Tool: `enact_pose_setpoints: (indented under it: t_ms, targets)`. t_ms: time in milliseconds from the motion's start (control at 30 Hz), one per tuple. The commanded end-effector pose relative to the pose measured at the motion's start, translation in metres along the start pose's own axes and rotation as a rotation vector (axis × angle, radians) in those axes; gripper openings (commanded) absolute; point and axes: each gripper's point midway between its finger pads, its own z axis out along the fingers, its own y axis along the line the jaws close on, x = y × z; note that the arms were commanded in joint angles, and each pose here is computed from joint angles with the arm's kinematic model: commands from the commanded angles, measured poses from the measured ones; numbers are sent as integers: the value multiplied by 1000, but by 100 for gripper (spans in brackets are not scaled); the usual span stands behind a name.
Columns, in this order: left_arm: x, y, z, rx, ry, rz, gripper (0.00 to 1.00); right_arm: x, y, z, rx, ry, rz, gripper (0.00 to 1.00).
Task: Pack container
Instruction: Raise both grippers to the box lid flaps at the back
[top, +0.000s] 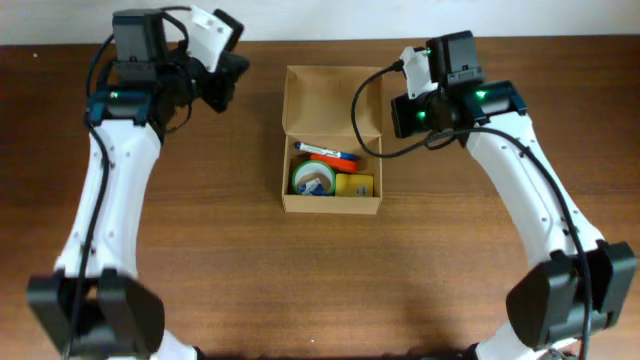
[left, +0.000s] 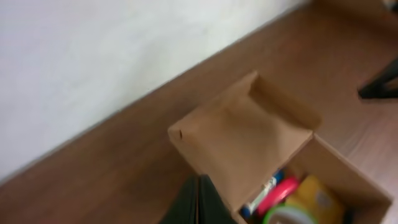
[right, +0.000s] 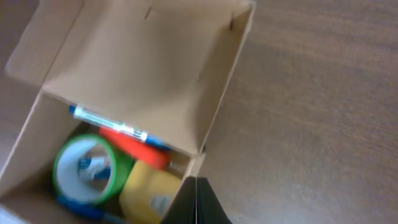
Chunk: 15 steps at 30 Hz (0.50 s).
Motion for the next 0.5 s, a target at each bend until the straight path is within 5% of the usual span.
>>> enact_pose_setpoints:
  t_ms: [0,300,467]
  targets:
    - [22,18,29,62,13,-266,2,1,-17,12,2,5,111,4]
    - [128,65,136,60,111,-815,2,-6,-75,56,-40,-39,441,4]
    - [156,49,165,83,172,-908,2,4,-67,106,-159,11,539,4]
